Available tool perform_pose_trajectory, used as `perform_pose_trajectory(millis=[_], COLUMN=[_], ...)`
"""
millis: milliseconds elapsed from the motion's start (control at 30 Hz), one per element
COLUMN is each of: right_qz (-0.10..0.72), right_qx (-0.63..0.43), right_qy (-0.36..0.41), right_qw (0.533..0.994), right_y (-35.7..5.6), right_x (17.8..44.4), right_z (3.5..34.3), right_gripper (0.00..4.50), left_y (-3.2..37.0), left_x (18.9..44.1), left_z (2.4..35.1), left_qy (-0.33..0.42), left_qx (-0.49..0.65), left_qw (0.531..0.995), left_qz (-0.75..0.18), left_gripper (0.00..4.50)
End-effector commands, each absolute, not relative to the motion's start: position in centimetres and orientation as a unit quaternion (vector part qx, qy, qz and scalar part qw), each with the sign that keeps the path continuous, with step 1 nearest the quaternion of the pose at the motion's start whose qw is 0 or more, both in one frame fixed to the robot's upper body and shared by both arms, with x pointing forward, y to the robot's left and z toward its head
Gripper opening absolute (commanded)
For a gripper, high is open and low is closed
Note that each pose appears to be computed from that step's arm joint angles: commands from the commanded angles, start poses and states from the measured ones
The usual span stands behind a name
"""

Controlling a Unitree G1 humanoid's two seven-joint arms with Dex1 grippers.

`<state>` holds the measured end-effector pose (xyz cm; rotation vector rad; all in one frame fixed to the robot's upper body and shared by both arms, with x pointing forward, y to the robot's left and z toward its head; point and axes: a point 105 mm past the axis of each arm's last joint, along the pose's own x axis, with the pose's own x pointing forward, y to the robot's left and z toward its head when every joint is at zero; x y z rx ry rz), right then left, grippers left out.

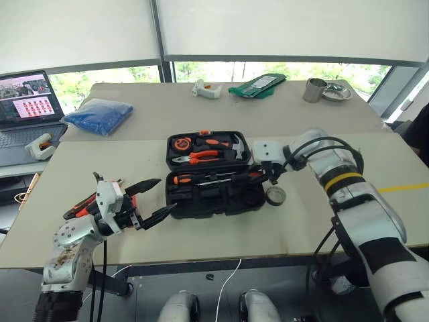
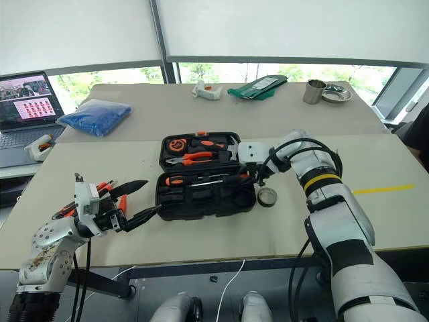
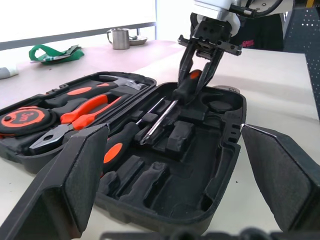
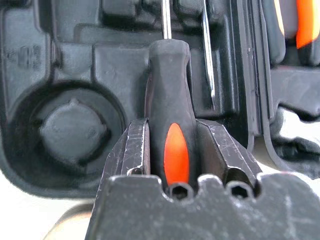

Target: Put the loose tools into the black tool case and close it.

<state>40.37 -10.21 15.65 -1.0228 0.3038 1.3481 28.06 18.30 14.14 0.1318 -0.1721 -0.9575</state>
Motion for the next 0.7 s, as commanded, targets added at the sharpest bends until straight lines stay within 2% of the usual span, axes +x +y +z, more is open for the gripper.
perform_pose_trajectory(millis=[33,367,567,633,700], right_qz=[0.588,0.589,0.585,0.587,0.586], right_qx=[-0.460,-0.447,-0.459,-0.457,-0.461], right_qy=[0.112,0.125,0.144,0.137,0.113], right_qw=[0.656,0.661,0.653,0.655,0.657], right_y=[-9.5,-8.3,-9.4,-9.3,-9.0], right_x=[40.8,41.0,41.0,41.0,41.0], right_z=[17.1,16.4,15.9,16.1,16.8], right_gripper=[1.02,1.02,1.02,2.03,2.60], left_y=[17.6,17.2,17.3,17.3,17.2], left_x=[28.0,27.8,27.5,27.5,27.5], left_z=[15.2,15.1,15.7,16.0,16.2], left_qy=[-0.104,-0.101,-0.103,-0.103,-0.103], left_qx=[0.078,0.078,0.082,0.083,0.083], left_qw=[0.875,0.877,0.877,0.878,0.878], left_qz=[-0.466,-0.464,-0.461,-0.460,-0.459], left_gripper=[4.50,4.50,4.50,4.50,4.50])
